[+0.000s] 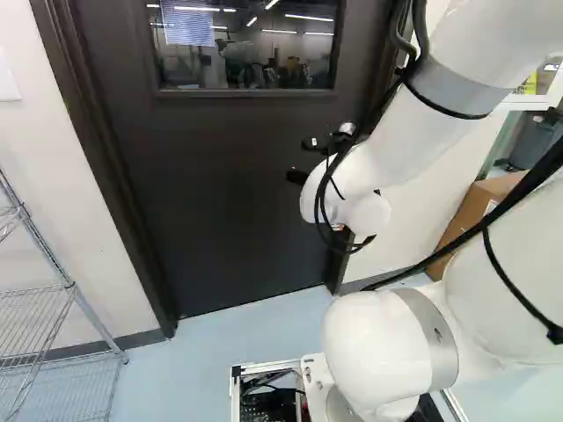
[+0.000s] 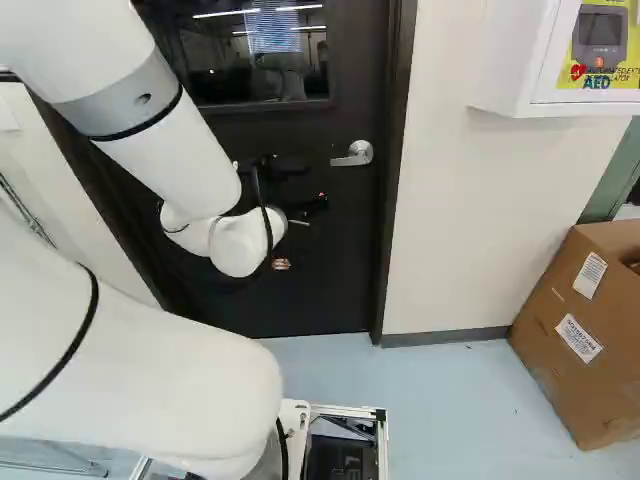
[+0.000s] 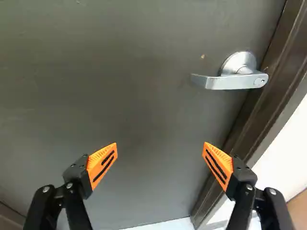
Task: Open the door and move inside
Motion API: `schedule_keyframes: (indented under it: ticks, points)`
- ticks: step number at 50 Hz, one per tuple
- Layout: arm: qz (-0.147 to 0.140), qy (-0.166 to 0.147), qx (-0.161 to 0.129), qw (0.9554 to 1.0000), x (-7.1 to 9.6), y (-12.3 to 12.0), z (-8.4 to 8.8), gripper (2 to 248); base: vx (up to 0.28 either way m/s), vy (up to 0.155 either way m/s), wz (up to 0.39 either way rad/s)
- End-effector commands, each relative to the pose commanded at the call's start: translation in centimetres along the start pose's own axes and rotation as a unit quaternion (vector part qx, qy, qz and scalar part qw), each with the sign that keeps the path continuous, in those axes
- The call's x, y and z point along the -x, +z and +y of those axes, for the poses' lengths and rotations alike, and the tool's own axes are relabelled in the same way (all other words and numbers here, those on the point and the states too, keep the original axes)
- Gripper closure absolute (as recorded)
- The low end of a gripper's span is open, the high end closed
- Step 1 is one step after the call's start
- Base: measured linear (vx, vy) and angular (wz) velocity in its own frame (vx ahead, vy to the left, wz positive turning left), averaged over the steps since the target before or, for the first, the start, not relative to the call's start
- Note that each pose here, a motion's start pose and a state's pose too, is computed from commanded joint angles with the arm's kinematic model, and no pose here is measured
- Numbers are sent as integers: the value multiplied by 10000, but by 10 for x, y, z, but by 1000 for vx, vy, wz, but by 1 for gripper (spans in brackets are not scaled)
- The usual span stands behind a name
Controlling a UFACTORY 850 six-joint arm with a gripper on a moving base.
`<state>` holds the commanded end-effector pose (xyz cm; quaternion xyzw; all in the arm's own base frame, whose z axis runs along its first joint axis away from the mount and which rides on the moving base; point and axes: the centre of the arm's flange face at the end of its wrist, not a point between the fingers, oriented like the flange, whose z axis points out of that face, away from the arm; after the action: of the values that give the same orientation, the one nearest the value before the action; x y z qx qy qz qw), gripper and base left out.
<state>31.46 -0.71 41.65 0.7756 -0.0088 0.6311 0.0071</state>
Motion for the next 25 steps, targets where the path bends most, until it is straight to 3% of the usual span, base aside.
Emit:
schedule_keyframes:
  ticks: [25]
  points:
    - [300, 33, 189, 9994, -29, 12, 13, 3, 0, 0, 0]
